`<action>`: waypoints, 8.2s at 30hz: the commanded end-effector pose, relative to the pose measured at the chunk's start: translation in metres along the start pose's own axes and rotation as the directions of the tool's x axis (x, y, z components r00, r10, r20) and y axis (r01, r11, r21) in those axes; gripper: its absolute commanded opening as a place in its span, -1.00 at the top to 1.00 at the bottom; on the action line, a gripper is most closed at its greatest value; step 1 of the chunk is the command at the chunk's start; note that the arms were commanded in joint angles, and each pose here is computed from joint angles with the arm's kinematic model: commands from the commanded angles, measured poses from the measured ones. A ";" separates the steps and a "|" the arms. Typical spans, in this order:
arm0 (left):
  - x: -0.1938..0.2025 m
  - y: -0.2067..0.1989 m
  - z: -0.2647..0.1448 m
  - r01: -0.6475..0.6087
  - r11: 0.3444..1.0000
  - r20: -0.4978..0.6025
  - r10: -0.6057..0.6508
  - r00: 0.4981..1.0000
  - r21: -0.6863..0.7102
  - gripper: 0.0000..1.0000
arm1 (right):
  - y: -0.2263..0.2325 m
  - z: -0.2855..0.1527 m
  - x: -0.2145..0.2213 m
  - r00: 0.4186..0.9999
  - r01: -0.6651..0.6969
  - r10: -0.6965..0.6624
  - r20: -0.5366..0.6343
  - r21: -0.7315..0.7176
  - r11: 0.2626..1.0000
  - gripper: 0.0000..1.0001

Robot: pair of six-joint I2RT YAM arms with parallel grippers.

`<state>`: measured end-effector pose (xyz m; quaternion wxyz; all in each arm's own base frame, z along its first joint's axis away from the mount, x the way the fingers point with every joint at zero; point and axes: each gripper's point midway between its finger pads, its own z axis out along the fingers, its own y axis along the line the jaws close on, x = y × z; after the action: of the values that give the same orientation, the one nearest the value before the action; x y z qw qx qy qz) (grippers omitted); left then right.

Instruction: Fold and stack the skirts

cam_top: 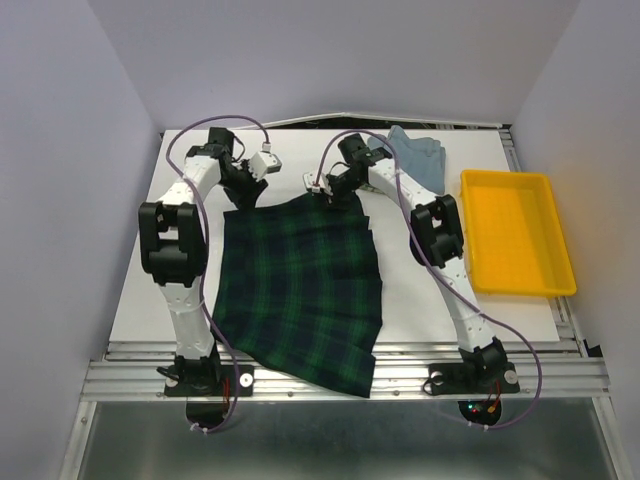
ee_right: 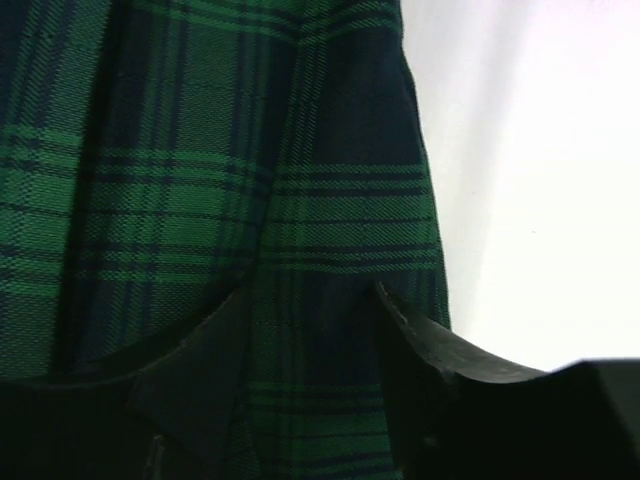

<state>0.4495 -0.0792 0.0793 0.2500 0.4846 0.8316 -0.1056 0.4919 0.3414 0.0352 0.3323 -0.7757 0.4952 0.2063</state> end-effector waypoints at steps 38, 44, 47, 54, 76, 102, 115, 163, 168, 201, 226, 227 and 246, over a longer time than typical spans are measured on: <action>-0.055 0.141 -0.167 0.255 0.773 0.360 -0.037 0.932 -0.581 1.00 | -0.229 -0.240 -0.104 0.999 -0.011 -0.029 0.019 0.965 0.261 0.99; -0.042 0.091 -0.162 0.083 0.851 0.265 0.068 0.962 -0.519 1.00 | -0.131 -0.221 -0.136 0.998 0.056 -0.034 -0.044 0.816 0.576 0.99; -0.012 0.060 -0.144 0.008 0.883 0.185 0.089 0.979 -0.470 1.00 | -0.065 -0.188 -0.124 0.995 0.050 0.020 -0.097 0.670 0.741 0.99; 0.062 -0.007 -0.097 -0.128 0.918 0.004 0.139 0.990 -0.376 1.00 | 0.073 -0.109 -0.103 0.973 -0.144 0.199 -0.118 0.363 0.921 0.99; -0.051 0.099 -0.165 0.092 0.769 0.264 0.102 0.959 -0.632 1.00 | -0.073 -0.191 -0.104 0.921 -0.223 0.388 0.034 0.863 0.454 0.99; 0.114 0.049 -0.025 -0.077 0.905 -0.163 0.008 0.987 -0.419 1.00 | 0.109 -0.007 -0.037 0.854 -0.347 0.482 -0.196 0.475 0.809 0.99; 0.156 -0.100 -0.040 -0.024 1.000 -0.201 0.025 0.979 0.010 0.66 | 0.079 -0.046 -0.006 0.880 -0.220 0.392 -0.269 0.500 0.838 0.92; 0.034 -0.036 -0.146 0.352 0.886 0.309 -0.258 0.915 -0.301 -0.08 | -0.097 -0.083 -0.103 0.744 -0.602 0.619 0.252 0.655 0.457 -0.11; -0.046 -0.037 -0.139 0.290 0.918 0.379 -0.176 0.908 -0.269 -0.17 | -0.048 -0.111 -0.113 0.542 -0.788 0.748 0.384 0.542 0.292 -0.11; -0.086 -0.082 0.022 0.337 0.941 0.211 -0.338 0.917 0.039 1.00 | -0.001 0.008 -0.030 -0.107 -0.976 0.923 0.369 0.140 -0.168 0.88; -0.124 -0.128 -0.030 0.276 0.933 0.383 -0.349 0.855 0.232 -0.28 | -0.005 -0.041 -0.074 -0.422 -0.896 0.835 0.353 -0.301 -0.326 -1.00; -0.125 -0.130 -0.043 0.272 0.937 0.397 -0.340 0.853 0.218 -0.28 | -0.010 -0.042 -0.076 -0.443 -0.885 0.821 0.361 -0.323 -0.336 -1.00; 0.076 -0.057 -0.063 0.654 0.742 0.133 -0.640 0.757 -0.150 0.20 | -0.057 0.017 -0.055 -0.204 -0.978 0.829 0.521 -0.081 -0.190 0.10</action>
<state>0.3738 -0.0267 0.1225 0.3373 0.1207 0.9241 -0.1330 0.4929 0.3952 0.0659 0.2122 0.0822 0.8604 0.4560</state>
